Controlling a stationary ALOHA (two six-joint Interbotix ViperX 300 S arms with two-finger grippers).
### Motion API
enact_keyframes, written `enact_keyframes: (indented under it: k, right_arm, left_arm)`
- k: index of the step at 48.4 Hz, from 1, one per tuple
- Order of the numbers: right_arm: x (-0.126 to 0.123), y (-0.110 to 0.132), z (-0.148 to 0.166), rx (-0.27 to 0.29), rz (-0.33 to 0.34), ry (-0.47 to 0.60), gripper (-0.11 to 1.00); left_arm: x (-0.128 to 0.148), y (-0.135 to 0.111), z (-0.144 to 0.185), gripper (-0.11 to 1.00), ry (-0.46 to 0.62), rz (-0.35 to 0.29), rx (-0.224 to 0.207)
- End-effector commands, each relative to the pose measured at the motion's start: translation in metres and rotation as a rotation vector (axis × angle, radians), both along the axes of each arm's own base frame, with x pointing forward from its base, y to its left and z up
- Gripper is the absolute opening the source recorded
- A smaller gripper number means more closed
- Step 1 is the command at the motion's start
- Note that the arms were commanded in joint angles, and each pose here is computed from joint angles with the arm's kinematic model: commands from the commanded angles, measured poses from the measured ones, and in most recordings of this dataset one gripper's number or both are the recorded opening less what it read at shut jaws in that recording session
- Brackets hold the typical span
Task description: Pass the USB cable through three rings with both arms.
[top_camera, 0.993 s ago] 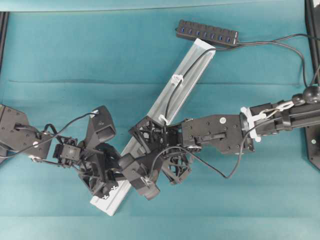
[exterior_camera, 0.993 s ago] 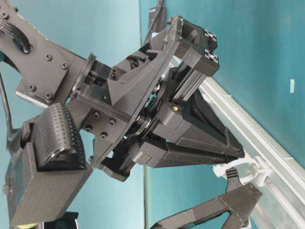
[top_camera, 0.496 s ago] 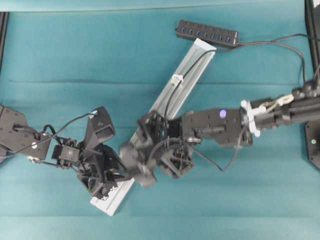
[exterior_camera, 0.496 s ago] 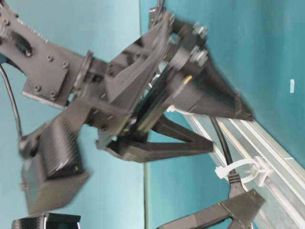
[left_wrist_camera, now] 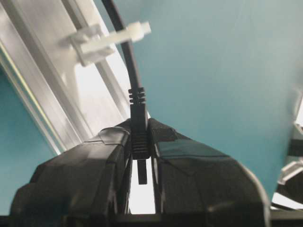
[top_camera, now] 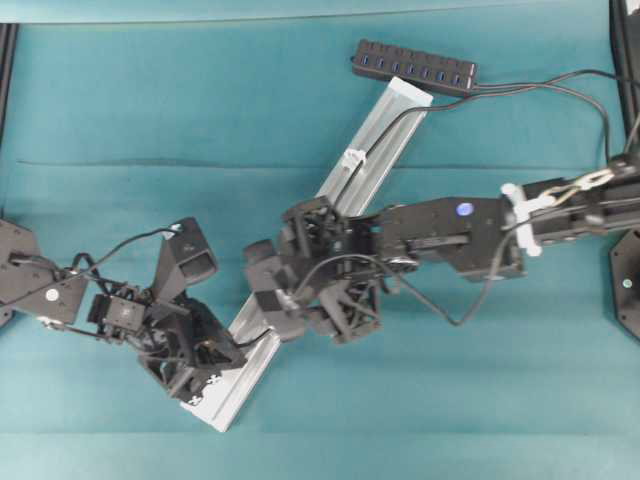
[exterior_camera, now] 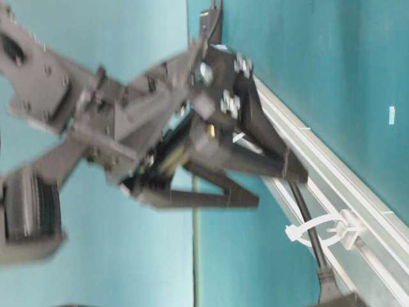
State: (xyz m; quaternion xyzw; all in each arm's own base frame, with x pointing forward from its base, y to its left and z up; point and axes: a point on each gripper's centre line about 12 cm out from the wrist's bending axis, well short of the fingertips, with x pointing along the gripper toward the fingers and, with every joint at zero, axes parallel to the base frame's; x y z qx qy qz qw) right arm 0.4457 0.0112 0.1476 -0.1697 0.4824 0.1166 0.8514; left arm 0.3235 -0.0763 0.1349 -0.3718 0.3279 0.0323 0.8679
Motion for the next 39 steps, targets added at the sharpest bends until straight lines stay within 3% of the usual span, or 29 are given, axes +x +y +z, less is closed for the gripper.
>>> enact_keyframes:
  k: [1, 12, 29, 39]
  right_arm:
    - [-0.004, -0.004, 0.009, 0.007, -0.02, -0.024, 0.86]
    - [-0.023, -0.01, 0.014, 0.027, -0.069, -0.024, 0.86]
    - [-0.034, -0.026, 0.037, 0.123, -0.245, -0.181, 0.86]
    - [-0.045, -0.026, 0.04, 0.165, -0.297, -0.246, 0.86]
  left_arm:
    - [-0.003, -0.003, 0.026, 0.1, -0.075, -0.003, -0.029]
    - [-0.014, -0.001, 0.037, 0.1, -0.093, 0.0, -0.044]
    - [-0.022, 0.0, 0.056, 0.1, -0.112, -0.006, -0.039]
    - [-0.026, 0.001, 0.067, 0.1, -0.141, -0.007, -0.045]
